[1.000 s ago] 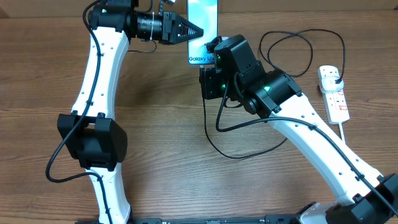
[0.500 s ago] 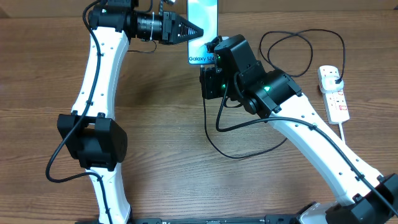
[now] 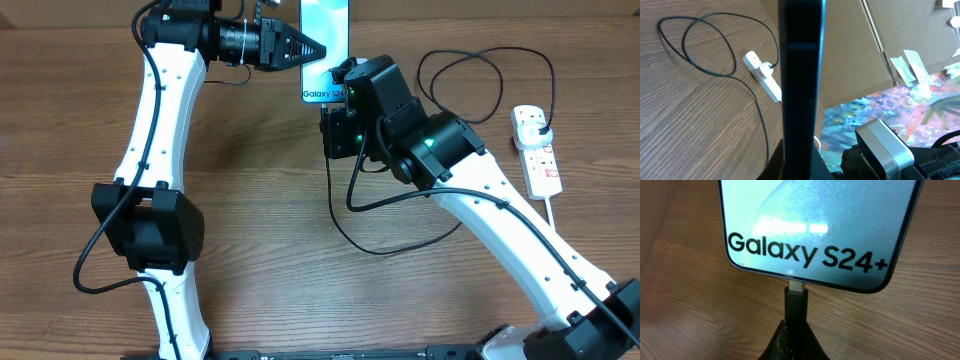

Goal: Plug charger to phone and switch on socket

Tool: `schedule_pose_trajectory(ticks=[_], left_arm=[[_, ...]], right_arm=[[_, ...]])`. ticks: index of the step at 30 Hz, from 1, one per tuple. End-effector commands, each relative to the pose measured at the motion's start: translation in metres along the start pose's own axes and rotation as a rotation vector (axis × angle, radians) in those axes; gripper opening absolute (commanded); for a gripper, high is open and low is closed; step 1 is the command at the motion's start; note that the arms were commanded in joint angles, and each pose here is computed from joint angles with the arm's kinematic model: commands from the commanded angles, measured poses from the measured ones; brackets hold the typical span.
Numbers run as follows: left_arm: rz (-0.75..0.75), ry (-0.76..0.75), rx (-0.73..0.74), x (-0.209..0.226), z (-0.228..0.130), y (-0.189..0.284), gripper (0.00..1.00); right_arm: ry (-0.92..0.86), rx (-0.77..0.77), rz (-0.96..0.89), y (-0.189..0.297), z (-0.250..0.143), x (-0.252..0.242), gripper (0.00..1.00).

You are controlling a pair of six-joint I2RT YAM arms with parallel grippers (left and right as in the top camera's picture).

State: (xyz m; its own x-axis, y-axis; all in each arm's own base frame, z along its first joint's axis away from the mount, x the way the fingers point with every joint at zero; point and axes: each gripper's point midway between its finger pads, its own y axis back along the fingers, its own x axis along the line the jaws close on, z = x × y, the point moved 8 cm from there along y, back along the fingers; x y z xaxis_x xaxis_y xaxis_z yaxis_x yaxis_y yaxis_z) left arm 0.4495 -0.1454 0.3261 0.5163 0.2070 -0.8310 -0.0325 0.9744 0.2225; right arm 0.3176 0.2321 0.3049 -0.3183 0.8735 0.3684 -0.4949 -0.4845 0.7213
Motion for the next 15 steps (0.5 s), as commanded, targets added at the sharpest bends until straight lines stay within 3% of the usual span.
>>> schedule_pose_trajectory(ticks=[1, 15], left_arm=[[-0.042, -0.035, 0.005, -0.0126, 0.0004, -0.0007, 0.04], [-0.041, -0.028, 0.005, -0.0126, 0.0004, -0.0007, 0.04]], right_arm=[[-0.005, -0.048, 0.007, 0.0035, 0.0093, 0.0021, 0.04], [-0.054, -0.077, -0.027, 0.0037, 0.0127, -0.0008, 0.04]])
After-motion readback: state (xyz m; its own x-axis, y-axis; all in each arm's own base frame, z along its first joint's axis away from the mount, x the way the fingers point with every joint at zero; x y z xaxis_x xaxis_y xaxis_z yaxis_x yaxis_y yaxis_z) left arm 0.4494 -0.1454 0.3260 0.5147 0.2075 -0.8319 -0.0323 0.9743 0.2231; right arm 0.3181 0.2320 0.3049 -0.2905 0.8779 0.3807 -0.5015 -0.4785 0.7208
